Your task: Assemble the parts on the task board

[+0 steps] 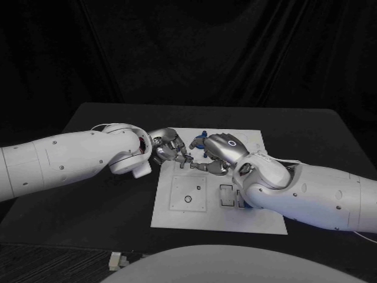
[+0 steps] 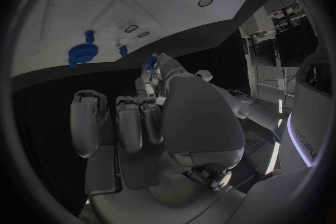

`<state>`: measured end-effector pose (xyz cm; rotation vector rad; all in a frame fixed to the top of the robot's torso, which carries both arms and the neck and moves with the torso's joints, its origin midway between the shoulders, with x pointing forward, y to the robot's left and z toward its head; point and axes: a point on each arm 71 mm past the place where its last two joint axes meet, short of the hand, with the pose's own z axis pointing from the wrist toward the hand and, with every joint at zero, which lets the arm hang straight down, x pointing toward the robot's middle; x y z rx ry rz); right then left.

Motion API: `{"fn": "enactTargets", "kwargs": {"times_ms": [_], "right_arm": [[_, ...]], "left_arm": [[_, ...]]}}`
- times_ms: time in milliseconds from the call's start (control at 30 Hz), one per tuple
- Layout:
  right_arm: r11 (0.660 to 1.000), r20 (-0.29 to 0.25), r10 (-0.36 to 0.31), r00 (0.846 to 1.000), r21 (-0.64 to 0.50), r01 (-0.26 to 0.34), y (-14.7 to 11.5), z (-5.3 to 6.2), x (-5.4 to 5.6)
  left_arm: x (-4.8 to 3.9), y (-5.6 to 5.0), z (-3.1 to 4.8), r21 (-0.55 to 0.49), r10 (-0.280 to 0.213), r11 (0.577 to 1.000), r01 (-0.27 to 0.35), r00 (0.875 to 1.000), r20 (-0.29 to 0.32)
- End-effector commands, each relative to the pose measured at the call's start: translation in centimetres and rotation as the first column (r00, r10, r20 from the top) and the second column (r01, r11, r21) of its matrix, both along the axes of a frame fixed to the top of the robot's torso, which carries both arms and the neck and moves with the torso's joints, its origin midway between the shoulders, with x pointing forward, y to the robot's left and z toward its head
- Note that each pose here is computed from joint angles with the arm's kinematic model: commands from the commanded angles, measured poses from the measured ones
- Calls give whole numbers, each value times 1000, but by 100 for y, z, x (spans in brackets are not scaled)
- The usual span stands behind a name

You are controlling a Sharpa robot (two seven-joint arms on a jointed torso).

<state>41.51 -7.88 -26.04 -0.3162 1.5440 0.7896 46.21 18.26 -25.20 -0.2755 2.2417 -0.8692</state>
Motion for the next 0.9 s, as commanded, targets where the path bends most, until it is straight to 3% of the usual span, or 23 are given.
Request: {"fn": "enactTargets", "kwargs": {"times_ms": [33,200,433,567,733,900], "right_arm": [[999,52,-8,999,39,6,-97,114,4],[999,73,-32,997,33,29,-335,296,-14],[998,115,-61,991,32,57,-694,601,-137],[996,126,-84,989,22,82,-868,680,-187],[993,126,-118,985,2,119,-1046,699,-194],[989,120,-145,982,-13,147,-1177,686,-201]], "left_arm": [[-5,-4,-16,16,24,1000,-24,1000,-15],[-4,10,-38,57,56,997,-54,998,-35],[5,-19,-41,178,92,981,-73,990,-105],[43,-107,20,267,72,963,-28,985,-158],[102,-248,119,378,29,924,58,975,-222],[232,-405,230,477,-7,868,138,964,-267]]}}
